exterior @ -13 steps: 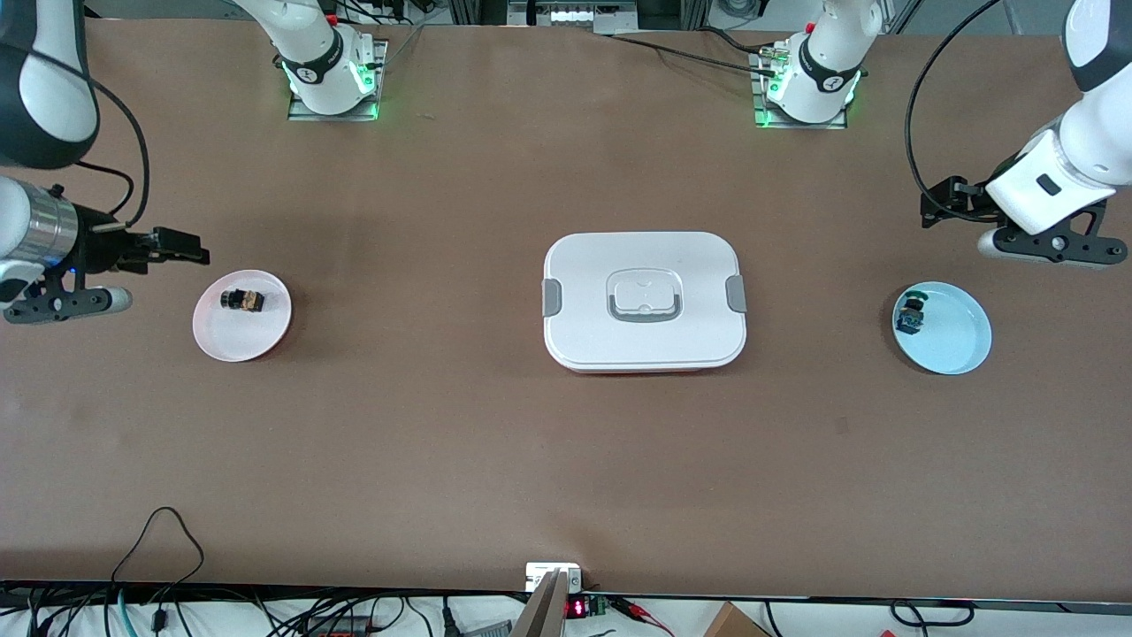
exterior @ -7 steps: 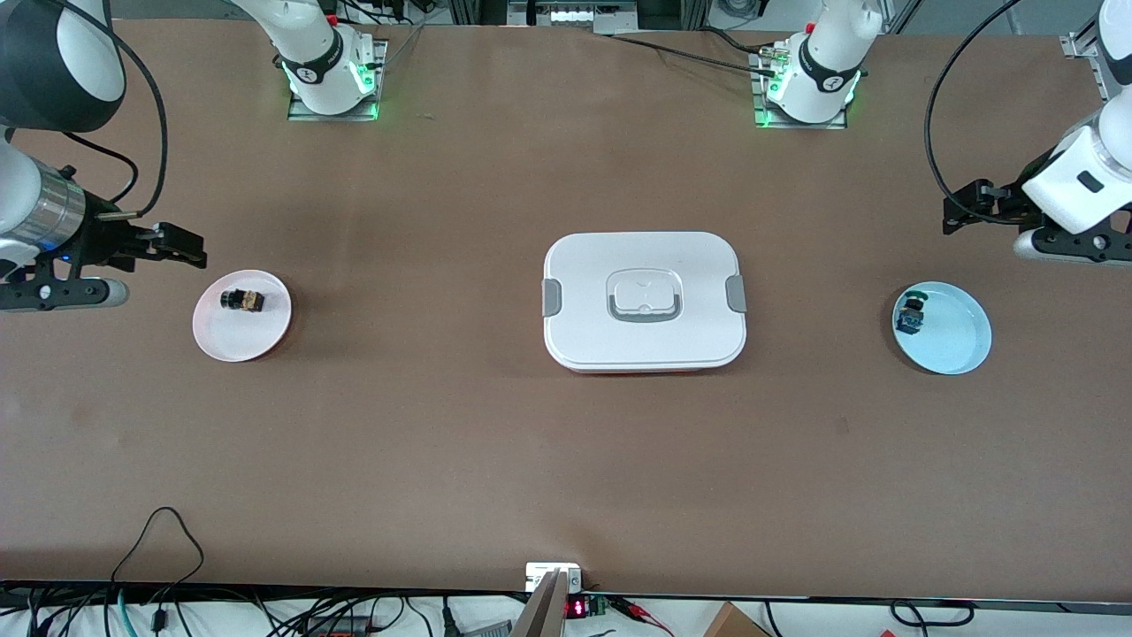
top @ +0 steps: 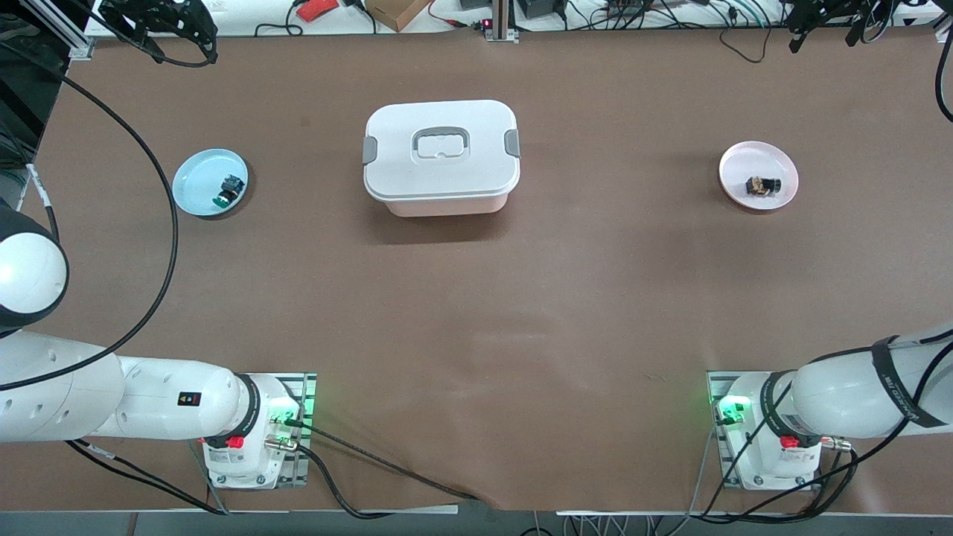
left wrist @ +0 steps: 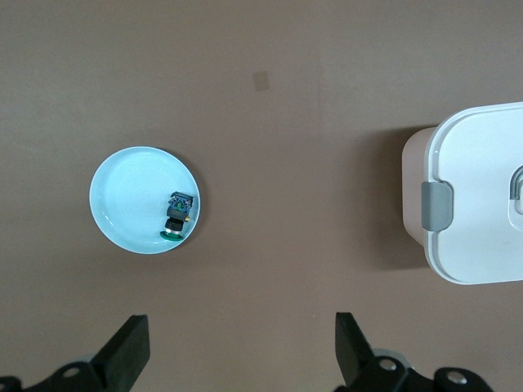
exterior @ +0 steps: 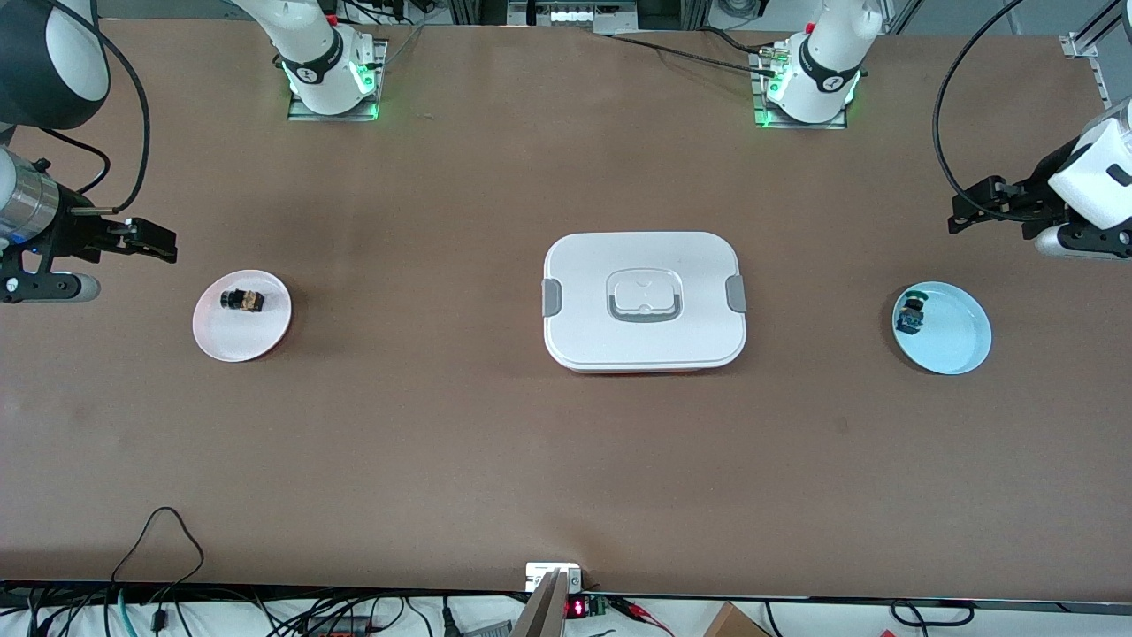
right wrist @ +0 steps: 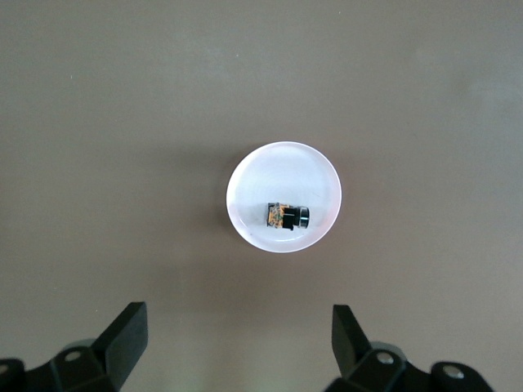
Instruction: Transfer orange switch to right arm and place
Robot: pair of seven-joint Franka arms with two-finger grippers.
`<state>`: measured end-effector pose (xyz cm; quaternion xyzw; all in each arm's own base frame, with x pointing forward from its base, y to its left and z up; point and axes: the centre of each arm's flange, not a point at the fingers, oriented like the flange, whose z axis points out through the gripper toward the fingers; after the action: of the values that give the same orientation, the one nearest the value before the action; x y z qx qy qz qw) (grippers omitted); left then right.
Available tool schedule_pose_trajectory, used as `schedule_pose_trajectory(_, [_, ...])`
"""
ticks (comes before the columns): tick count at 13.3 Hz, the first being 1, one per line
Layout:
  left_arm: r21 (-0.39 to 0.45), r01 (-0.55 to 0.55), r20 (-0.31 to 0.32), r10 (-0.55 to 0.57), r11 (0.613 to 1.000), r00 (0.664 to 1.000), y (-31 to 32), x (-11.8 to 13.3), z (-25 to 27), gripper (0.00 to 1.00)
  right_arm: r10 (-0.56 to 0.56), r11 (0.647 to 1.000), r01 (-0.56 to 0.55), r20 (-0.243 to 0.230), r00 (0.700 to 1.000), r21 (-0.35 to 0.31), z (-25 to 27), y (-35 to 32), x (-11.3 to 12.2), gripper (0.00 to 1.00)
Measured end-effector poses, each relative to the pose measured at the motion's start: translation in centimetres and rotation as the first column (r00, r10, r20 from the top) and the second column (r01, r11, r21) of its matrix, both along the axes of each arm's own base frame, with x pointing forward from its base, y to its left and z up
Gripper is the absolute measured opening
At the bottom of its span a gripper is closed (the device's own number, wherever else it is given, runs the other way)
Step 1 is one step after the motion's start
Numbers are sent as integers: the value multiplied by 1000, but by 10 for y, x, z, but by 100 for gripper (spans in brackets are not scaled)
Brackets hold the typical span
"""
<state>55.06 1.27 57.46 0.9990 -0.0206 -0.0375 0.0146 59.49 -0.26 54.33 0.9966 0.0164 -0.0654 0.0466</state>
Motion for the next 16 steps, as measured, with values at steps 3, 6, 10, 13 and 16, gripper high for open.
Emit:
schedule_pose_trajectory(3, [0, -25, -18, 25, 1000, 1000, 12, -3, 3, 100, -14, 1000, 14, 14, 1000, 3, -3, -5, -13, 100])
schedule_pose_trajectory(6, [-1, -27, -20, 27, 1000, 999, 13, -3, 5, 100, -23, 1000, 23, 31, 999, 8, -4, -13, -30, 100])
schedule_pose_trajectory(10, [-1, -23, -23, 23, 1000, 999, 11, -3, 4, 100, -23, 1000, 22, 65, 998, 17, 8, -11, -30, 100])
schedule_pose_trajectory(13, [39, -16, -27, 17, 999, 1000, 14, -3, 3, 100, -96, 989, 82, 114, 989, 121, 31, -31, -28, 100])
schedule_pose_trajectory(16, [61, -4, -29, 6, 998, 1000, 11, -2, 2, 100, -76, 992, 64, 110, 991, 105, 35, -35, -30, 100])
